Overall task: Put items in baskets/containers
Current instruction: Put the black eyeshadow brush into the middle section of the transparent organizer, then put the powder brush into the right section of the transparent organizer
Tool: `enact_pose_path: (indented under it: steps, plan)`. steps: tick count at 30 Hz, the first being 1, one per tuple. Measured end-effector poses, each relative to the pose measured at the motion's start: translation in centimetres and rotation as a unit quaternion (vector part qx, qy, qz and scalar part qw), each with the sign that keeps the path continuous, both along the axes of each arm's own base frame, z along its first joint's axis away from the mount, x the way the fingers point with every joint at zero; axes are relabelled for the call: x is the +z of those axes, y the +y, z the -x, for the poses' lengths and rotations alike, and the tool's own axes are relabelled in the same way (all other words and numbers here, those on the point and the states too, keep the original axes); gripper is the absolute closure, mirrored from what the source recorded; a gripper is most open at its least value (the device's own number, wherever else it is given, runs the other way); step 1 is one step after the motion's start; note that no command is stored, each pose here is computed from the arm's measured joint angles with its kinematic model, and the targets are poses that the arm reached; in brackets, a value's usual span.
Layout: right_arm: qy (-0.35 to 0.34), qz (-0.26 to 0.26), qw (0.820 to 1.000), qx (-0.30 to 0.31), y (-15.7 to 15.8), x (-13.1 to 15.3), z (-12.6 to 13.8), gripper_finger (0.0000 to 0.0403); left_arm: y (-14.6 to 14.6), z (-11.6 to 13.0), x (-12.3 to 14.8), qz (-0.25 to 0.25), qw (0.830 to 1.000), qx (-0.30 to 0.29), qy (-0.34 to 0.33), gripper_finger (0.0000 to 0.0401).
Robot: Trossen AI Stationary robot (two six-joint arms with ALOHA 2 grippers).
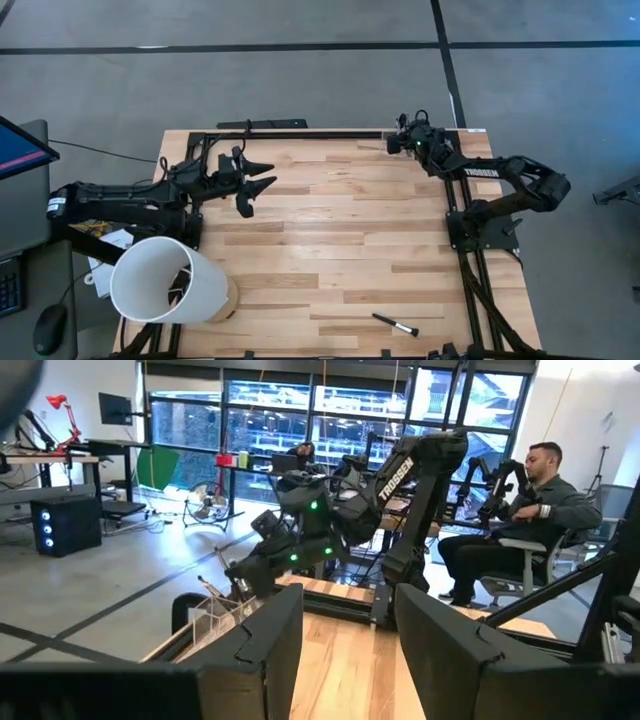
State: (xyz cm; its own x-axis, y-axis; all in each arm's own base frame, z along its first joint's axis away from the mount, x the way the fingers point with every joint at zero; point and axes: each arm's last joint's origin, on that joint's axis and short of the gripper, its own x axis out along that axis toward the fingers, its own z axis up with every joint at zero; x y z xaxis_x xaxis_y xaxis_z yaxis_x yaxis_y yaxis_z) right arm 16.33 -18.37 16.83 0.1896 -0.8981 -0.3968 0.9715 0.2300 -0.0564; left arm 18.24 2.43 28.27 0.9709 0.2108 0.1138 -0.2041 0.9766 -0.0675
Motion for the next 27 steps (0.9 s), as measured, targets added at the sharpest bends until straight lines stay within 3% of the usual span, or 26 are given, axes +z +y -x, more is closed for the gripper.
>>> enact_pose_path:
  steps: [18, 27]
  plan:
    - [0.025, -0.052, 0.998, -0.016, 0.2, -1.1, 0.7, 0.0355, 0.1, -0.6, -0.4, 0.001, 1.000, 0.000, 0.005, 0.0243]
    - [0.016, -0.065, 0.998, 0.012, 0.4, -1.1, 0.5, 0.0343, 0.1, -0.6, -0.3, 0.000, 1.000, 0.000, 0.003, 0.0243]
